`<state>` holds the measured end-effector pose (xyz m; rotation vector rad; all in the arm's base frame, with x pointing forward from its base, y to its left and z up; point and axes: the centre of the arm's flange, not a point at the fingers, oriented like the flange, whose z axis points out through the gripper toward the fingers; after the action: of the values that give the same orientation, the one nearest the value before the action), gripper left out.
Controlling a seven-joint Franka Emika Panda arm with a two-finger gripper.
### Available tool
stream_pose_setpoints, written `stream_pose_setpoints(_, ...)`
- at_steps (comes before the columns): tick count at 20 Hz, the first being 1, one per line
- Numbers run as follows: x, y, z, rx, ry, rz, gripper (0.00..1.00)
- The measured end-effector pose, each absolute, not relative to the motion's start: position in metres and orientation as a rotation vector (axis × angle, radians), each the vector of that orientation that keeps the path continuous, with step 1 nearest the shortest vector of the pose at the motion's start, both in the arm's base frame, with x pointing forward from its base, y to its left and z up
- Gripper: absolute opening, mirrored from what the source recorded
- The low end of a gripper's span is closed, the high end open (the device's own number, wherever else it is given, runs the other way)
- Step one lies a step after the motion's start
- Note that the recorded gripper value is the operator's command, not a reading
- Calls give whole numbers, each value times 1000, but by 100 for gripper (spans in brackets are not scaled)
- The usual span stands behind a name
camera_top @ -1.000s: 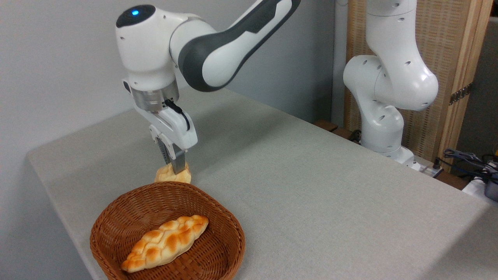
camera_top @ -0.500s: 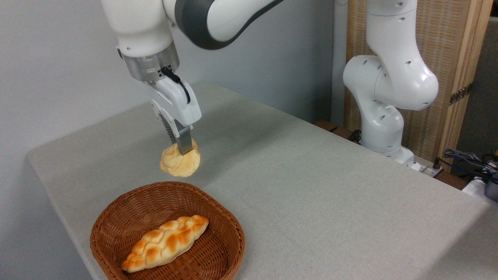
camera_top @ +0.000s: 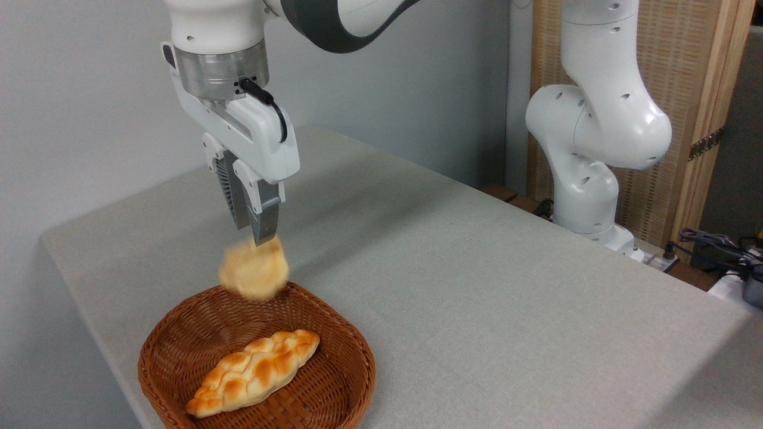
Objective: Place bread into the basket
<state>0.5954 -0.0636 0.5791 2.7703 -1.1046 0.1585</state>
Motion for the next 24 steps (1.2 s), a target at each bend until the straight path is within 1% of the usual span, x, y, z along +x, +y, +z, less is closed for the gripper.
stream_pose_setpoints(7, 595, -65, 580, 2772, -1101, 161, 100)
stream_pose_setpoints(11, 594, -59, 589, 2797, -1114, 176, 100)
stream_pose_setpoints(14, 586, -56, 601, 2845, -1163, 179, 100)
stream_pose_setpoints(16, 576, -54, 606, 2850, -1215, 172, 100)
stream_pose_setpoints(19, 560, -51, 606, 2847, -1238, 154, 100)
stream_pose_setpoints(24, 553, -50, 602, 2843, -1237, 100, 100)
